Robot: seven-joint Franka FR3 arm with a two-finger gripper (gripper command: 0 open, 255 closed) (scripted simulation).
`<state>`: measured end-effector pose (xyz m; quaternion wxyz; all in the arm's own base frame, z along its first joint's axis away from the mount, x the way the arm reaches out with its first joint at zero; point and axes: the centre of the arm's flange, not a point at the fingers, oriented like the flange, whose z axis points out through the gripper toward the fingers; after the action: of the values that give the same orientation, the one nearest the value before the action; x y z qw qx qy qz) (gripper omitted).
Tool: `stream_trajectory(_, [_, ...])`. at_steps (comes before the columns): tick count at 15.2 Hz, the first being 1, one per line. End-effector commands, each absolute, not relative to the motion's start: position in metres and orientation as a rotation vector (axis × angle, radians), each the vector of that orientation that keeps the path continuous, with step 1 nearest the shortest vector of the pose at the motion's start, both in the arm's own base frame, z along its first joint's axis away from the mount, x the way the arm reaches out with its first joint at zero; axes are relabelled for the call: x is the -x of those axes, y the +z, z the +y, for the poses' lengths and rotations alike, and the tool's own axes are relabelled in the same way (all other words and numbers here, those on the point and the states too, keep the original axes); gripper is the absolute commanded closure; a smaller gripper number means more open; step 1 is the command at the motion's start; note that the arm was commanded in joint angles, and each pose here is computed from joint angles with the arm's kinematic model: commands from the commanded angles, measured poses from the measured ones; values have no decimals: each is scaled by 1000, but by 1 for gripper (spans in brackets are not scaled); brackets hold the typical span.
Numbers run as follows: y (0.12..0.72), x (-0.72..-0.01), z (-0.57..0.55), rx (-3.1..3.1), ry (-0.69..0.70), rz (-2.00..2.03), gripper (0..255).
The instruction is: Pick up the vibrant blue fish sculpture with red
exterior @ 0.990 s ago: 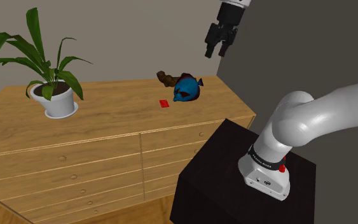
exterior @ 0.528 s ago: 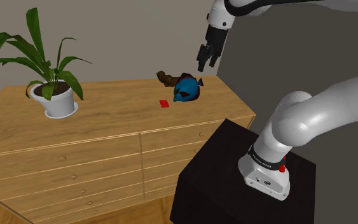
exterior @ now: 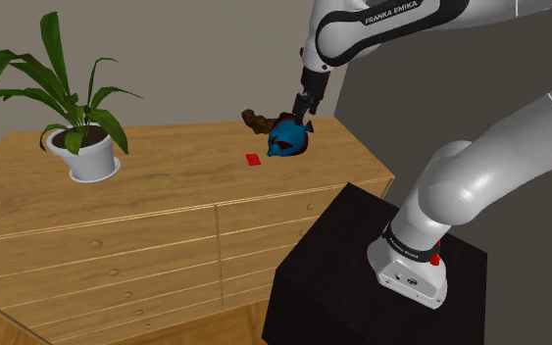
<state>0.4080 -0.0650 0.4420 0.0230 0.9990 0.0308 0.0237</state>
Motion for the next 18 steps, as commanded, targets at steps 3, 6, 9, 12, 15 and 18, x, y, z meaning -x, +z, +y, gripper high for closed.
stream_trajectory(3, [402, -433, -84, -3038, 72, 180, 0])
stream_trajectory(6, [374, -453, -97, -2996, 70, 239, 0])
stream_trajectory(9, [346, -474, -111, -2953, 67, 297, 0])
stream_trajectory(12, [318, -496, -125, -2909, 65, 354, 0])
stream_trajectory(15, [291, -518, -139, -2864, 62, 408, 0])
stream_trajectory(18, [265, -541, -153, -2818, 60, 462, 0])
